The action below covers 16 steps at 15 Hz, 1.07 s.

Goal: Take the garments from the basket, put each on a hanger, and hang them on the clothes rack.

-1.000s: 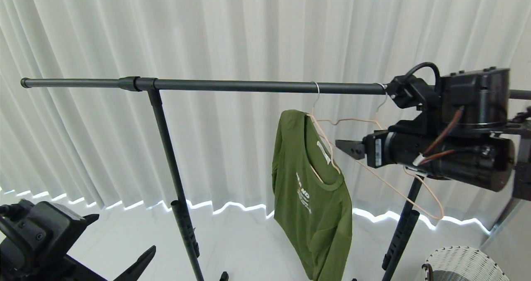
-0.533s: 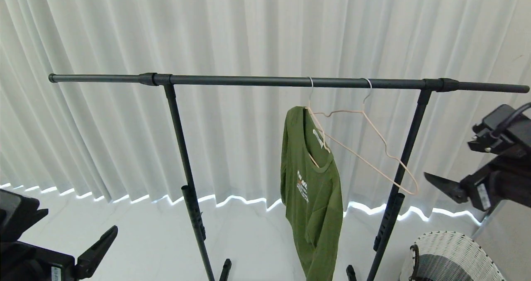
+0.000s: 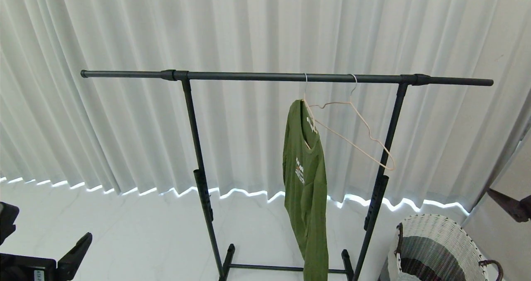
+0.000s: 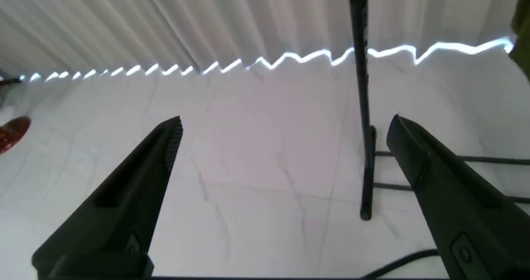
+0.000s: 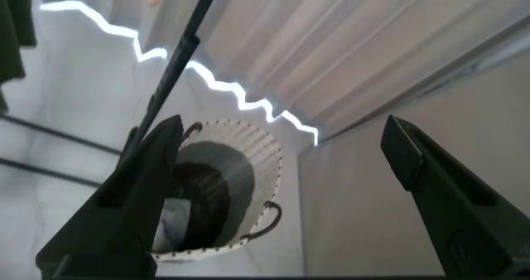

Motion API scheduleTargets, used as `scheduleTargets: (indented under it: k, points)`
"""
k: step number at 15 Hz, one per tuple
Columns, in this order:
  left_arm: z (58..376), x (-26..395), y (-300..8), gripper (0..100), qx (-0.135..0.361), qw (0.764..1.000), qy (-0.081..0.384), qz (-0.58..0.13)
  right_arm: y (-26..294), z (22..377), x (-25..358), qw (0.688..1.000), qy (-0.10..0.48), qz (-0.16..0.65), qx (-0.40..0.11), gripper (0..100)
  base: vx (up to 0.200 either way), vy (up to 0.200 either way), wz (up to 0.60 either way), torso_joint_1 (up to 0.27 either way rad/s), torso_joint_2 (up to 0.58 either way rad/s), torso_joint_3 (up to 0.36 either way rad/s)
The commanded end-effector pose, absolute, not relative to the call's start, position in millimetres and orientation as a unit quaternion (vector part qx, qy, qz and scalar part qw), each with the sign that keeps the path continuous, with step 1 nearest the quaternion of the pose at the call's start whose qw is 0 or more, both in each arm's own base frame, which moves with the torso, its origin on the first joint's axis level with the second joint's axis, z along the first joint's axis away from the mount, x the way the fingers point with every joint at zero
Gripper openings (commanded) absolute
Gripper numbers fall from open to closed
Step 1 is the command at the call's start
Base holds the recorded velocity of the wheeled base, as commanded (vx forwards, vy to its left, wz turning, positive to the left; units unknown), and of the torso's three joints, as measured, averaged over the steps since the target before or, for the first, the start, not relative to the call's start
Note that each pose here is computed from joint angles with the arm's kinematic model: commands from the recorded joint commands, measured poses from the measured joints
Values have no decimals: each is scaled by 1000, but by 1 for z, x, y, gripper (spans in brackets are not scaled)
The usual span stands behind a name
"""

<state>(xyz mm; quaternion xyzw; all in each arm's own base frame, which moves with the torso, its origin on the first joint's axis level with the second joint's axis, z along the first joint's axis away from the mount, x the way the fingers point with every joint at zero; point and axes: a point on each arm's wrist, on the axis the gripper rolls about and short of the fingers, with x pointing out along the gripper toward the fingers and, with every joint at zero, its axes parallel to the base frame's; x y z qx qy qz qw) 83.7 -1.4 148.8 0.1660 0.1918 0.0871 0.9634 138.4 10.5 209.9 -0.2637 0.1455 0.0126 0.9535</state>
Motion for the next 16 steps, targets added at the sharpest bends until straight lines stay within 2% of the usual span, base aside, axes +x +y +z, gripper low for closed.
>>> scheduleTargets:
  k: [1, 5, 10, 16]
  points:
    - [147, 84, 2, 100, 163, 961, 198, 104, 10, 210, 137, 953, 145, 11, -264, 100, 0, 0, 0, 0, 0, 0]
    - [148, 85, 4, 100, 161, 959, 203, 117, 10, 206, 137, 952, 152, 12, -265, 100, 0, 0, 0, -63, 182, 101]
    - [159, 90, 4, 100, 160, 962, 186, 116, 7, 204, 140, 951, 162, 1, -265, 100, 0, 0, 0, -187, 479, 291]
    - [168, 109, 2, 100, 158, 962, 195, 113, 2, 195, 152, 945, 197, -9, -263, 100, 0, 0, 0, -165, 483, 312]
